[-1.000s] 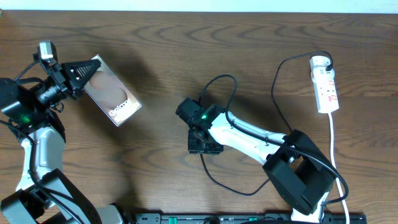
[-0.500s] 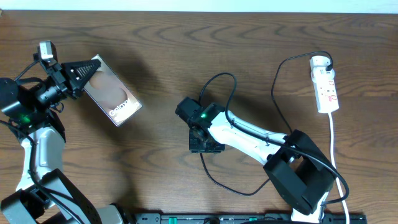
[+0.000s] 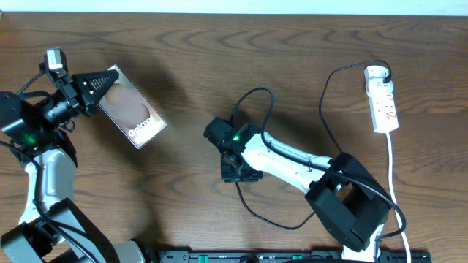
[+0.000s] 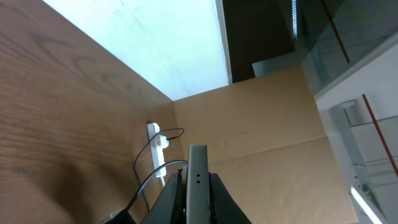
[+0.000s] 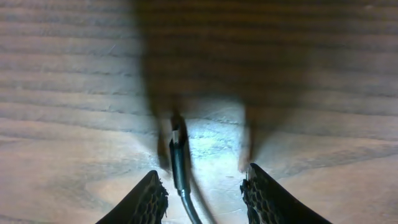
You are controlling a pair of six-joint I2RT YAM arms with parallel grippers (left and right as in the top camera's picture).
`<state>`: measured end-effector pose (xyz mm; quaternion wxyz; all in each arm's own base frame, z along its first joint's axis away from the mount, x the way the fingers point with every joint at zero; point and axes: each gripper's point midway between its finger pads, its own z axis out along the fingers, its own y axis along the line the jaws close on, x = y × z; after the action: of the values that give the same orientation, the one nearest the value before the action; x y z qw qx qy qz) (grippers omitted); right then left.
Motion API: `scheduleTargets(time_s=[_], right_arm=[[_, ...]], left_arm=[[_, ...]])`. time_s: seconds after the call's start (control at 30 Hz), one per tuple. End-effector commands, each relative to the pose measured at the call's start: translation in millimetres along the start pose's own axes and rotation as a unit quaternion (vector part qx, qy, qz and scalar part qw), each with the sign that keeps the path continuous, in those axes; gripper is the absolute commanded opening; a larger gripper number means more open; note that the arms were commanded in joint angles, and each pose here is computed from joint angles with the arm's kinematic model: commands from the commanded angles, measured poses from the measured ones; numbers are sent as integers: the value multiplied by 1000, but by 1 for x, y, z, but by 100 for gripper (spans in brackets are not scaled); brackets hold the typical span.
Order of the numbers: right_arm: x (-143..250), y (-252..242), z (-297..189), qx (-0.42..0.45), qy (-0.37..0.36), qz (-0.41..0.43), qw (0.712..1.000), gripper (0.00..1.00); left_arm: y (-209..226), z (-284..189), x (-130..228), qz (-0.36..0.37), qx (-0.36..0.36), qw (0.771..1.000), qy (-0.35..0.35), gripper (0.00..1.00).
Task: Plug charger to phone and switch on socket
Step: 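Lower the right gripper over the black cable's connector end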
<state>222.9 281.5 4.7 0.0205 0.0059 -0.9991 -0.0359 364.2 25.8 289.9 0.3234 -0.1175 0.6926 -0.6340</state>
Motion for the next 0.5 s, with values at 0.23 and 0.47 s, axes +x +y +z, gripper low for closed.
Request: scheduleTargets(time_s=[0.23, 0.47], right_arm=[[0, 8, -1, 2, -9, -18, 1000, 35], [1, 6, 5, 8, -1, -17, 1000, 29]], left_arm=[[-12, 1, 0, 25, 4, 1000, 11, 7], [-12, 1, -1, 25, 3, 1000, 9, 7]])
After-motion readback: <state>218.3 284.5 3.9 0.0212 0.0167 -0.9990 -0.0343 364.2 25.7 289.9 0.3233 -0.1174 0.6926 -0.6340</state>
